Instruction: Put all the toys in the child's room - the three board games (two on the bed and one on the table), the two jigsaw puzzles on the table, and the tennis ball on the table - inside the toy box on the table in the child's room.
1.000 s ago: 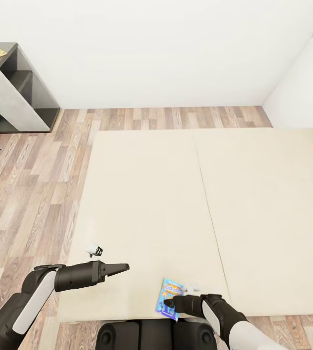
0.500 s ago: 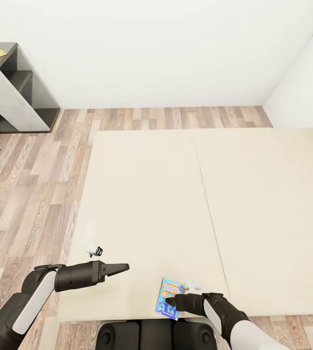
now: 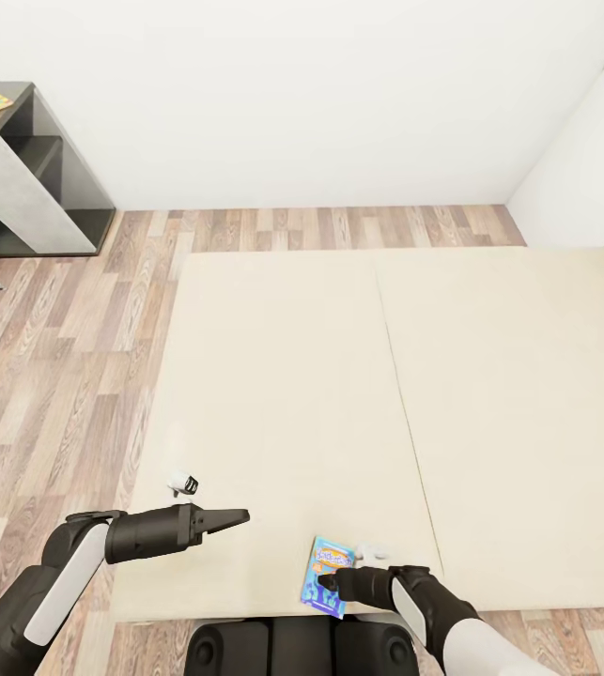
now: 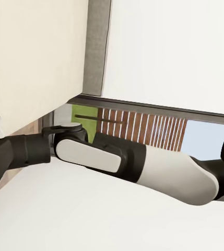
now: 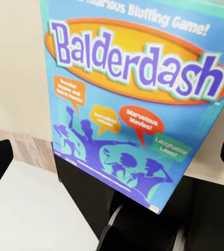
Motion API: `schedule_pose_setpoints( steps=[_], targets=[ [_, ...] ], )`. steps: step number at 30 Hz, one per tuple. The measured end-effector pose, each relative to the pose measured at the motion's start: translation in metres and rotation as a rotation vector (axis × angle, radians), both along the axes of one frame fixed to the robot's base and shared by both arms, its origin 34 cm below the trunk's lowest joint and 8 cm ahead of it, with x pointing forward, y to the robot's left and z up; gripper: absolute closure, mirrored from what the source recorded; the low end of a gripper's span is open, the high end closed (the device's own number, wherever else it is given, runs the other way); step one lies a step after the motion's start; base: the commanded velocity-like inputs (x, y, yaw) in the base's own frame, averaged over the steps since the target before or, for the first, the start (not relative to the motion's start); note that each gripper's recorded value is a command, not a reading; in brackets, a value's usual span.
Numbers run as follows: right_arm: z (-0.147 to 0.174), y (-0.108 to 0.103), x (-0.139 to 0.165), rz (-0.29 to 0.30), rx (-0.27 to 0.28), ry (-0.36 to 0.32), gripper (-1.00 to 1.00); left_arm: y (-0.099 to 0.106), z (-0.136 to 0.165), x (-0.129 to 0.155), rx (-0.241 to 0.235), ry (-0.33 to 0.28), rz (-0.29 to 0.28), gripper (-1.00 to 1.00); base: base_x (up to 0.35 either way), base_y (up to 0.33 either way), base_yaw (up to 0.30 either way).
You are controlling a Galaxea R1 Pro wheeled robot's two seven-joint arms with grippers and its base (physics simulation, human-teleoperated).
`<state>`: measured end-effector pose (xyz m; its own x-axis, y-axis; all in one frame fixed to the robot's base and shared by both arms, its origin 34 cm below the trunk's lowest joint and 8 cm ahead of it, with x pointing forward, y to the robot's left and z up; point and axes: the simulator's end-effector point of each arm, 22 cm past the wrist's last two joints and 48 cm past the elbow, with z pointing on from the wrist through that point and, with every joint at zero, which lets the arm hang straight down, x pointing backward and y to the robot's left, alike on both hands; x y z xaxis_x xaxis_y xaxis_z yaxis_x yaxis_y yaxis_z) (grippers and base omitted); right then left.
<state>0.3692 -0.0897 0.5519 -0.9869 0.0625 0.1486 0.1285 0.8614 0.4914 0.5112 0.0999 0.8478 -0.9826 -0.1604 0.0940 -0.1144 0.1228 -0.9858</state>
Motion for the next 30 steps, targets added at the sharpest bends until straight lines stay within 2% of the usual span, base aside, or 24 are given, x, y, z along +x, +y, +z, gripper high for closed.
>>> schedule_pose_setpoints(
  steps=[30],
  targets=[
    [-0.006,0.002,-0.010,0.001,0.002,0.020,-1.00,0.000,-0.011,-0.004,0.001,0.026,0.000,-1.00,0.000,0.000,0.000]
  ],
)
